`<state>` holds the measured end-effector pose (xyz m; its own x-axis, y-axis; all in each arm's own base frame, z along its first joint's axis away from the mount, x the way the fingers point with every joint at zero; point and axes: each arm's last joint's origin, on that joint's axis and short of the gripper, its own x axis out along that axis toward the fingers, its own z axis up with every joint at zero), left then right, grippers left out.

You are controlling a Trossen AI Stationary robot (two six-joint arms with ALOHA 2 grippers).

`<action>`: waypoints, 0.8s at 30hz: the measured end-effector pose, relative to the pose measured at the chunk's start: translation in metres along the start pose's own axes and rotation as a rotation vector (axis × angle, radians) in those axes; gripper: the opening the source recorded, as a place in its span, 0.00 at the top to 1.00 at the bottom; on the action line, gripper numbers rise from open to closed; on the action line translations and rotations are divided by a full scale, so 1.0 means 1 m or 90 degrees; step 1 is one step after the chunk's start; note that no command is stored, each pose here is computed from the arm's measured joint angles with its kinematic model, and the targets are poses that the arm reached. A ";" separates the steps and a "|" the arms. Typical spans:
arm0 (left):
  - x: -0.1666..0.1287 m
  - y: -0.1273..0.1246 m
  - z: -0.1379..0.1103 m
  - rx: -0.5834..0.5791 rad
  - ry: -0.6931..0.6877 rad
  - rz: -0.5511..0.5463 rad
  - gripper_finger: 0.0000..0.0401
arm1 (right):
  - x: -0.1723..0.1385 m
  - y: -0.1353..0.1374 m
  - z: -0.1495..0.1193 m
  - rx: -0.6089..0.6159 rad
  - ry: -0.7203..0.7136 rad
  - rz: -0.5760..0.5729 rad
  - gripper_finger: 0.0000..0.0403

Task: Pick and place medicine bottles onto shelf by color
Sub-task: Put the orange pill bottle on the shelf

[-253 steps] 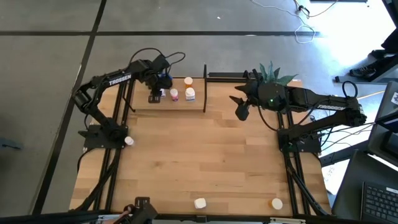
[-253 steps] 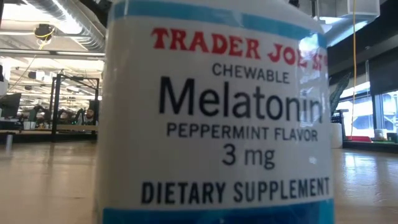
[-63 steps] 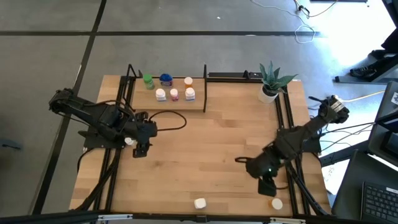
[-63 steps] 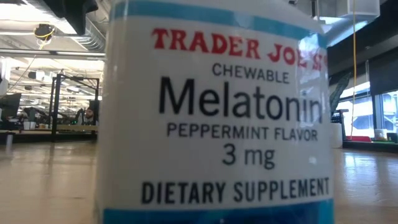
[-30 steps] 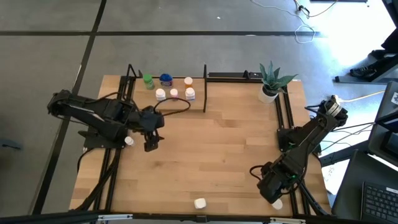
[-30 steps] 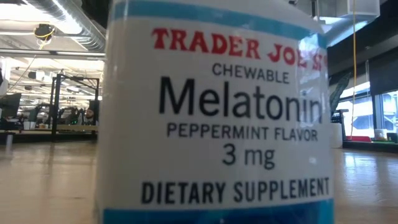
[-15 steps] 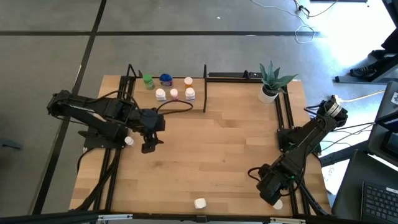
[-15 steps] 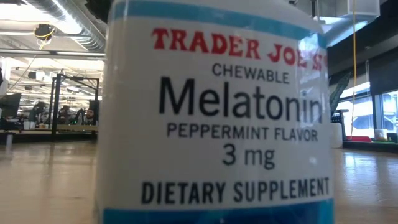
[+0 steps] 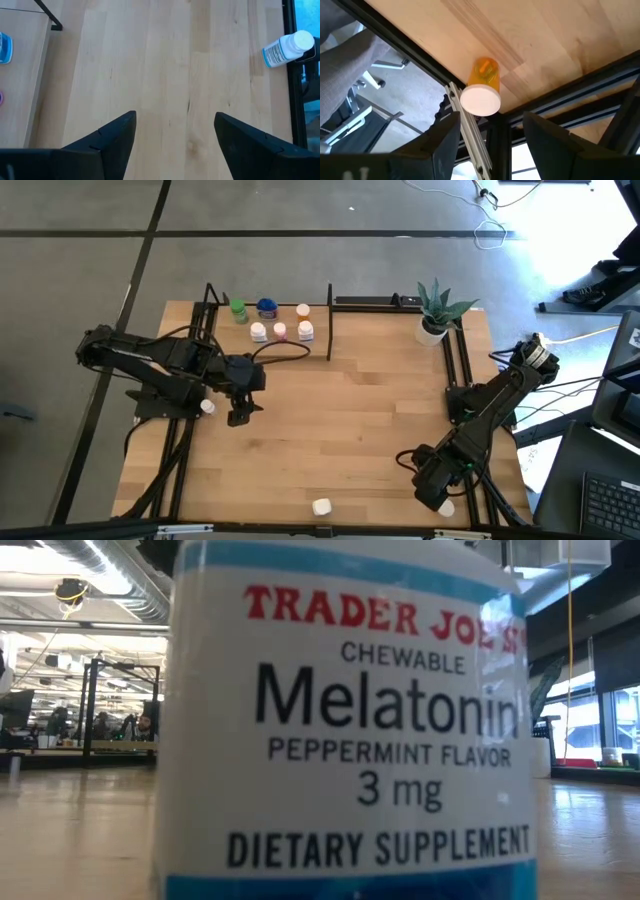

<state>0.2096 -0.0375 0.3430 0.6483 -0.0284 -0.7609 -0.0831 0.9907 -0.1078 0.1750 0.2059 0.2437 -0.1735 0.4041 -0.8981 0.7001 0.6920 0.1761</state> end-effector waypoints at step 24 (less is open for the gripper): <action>0.000 0.000 0.000 0.000 0.000 0.000 0.34 | -0.001 0.009 0.003 -0.005 -0.077 0.058 0.46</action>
<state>0.2096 -0.0375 0.3430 0.6483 -0.0281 -0.7609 -0.0838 0.9906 -0.1081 0.1832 0.2100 0.2445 -0.0242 0.3908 -0.9201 0.7040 0.6602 0.2619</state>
